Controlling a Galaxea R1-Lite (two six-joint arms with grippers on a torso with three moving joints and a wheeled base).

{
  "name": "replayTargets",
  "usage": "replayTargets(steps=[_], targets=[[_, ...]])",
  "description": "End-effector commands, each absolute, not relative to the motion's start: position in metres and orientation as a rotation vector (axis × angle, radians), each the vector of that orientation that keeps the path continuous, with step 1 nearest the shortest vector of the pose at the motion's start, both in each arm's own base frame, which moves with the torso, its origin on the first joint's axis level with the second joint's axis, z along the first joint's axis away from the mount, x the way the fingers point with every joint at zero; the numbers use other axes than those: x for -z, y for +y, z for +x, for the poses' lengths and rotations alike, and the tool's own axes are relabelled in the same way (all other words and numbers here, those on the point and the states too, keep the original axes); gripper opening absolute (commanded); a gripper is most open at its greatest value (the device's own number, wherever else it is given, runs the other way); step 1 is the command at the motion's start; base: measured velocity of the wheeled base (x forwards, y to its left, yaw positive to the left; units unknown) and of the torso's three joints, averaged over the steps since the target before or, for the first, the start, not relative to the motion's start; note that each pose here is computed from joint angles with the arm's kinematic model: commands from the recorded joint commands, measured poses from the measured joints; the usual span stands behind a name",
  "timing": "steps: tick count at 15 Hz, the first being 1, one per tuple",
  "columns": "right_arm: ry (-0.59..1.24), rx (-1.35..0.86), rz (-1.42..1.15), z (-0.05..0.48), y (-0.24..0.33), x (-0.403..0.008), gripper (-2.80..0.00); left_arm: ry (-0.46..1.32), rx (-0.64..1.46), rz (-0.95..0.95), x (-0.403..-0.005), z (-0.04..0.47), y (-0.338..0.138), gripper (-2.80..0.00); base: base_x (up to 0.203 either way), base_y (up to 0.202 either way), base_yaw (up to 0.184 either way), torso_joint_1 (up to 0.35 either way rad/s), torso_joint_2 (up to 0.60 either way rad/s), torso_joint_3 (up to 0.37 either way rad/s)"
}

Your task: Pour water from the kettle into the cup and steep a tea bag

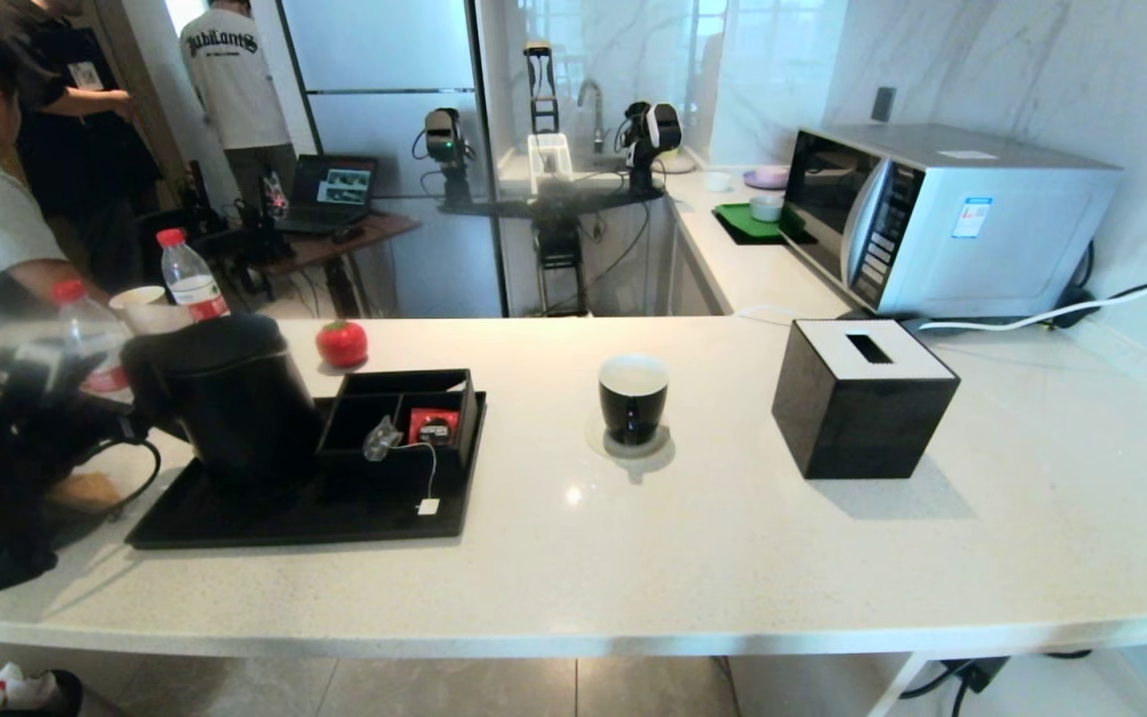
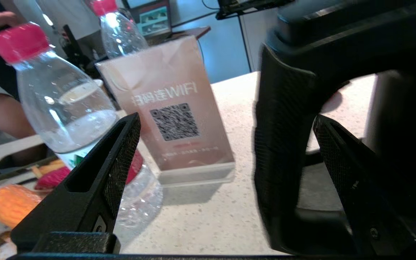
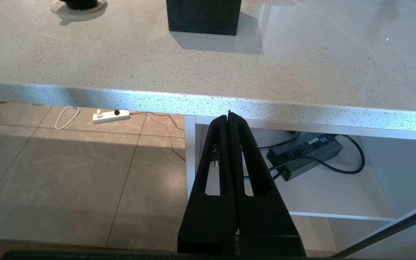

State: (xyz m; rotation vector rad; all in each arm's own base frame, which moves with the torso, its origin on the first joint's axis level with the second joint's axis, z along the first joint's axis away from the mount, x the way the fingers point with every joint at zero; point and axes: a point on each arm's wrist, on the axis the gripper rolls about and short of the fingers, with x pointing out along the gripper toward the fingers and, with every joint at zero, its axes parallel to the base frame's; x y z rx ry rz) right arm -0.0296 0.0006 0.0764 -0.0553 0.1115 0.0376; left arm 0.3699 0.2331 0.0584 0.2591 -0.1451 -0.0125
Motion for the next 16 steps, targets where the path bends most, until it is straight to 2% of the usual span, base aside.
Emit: replayTargets(steps=[1,16], targets=[[0.114,-0.039,-0.057,-0.03,0.001,-0.076,-2.8,-0.161,0.004,0.273,-0.061,0.369,0.238,0.0,0.0,0.0,0.0,0.0,0.0,0.0],[0.114,-0.039,-0.057,-0.03,0.001,-0.076,-2.8,-0.195,0.036,0.293,-0.064,0.386,0.236,0.0,0.0,0.0,0.0,0.0,0.0,0.0]])
